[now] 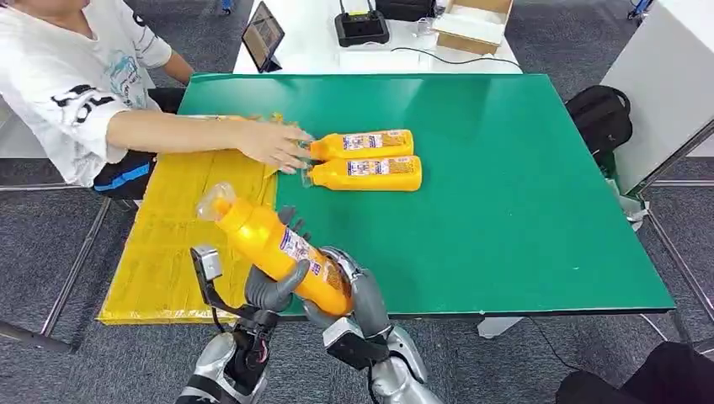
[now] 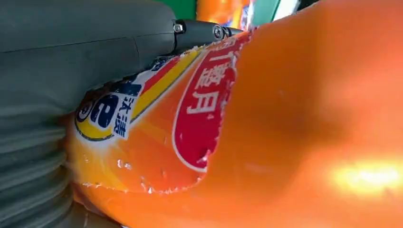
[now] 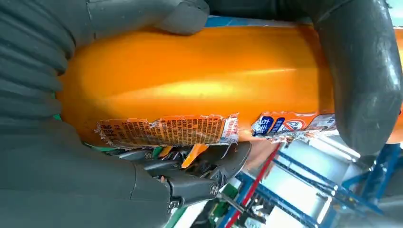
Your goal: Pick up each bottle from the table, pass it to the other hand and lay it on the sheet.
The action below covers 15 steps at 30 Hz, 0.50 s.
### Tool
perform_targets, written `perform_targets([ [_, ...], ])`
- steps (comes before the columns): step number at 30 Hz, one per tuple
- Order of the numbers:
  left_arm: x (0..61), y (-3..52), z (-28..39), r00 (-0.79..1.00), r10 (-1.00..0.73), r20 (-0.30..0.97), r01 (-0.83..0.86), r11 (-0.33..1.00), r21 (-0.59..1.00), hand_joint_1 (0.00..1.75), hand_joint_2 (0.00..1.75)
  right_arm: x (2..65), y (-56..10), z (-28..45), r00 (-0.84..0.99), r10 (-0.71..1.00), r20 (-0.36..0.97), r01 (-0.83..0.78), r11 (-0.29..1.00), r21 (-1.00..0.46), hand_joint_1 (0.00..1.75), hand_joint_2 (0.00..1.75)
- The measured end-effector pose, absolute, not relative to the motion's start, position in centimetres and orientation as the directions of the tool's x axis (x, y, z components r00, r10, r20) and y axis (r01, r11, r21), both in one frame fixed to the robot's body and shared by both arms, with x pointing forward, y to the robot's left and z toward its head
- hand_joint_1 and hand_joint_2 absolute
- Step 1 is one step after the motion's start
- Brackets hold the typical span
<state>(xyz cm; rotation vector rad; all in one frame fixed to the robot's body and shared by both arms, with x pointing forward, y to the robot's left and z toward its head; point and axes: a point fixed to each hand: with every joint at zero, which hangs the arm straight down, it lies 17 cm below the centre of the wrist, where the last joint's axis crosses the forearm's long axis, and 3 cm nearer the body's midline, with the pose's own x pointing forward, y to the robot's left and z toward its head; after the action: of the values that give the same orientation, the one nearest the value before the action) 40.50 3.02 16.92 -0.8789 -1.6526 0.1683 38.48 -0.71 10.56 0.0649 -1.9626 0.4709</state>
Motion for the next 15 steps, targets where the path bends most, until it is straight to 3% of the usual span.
perform_targets([
  [10,40.6,3.5,15.6,0.003,0.617,0.787,0.430,0.710,-0.558,0.02,1.75,38.5,0.3,9.0,-0.411,0.185,0.892,-0.297,0.898,-0.323,1.75,1.75],
  [12,40.7,3.7,15.6,0.001,0.623,0.782,0.426,0.708,-0.564,1.75,1.75,38.6,0.4,8.9,-0.409,0.189,0.893,-0.302,0.895,-0.327,1.75,1.75],
  [15,40.7,4.0,15.5,-0.001,0.630,0.776,0.418,0.705,-0.572,1.75,1.75,38.7,0.4,8.6,-0.404,0.194,0.894,-0.307,0.892,-0.332,1.75,1.75],
])
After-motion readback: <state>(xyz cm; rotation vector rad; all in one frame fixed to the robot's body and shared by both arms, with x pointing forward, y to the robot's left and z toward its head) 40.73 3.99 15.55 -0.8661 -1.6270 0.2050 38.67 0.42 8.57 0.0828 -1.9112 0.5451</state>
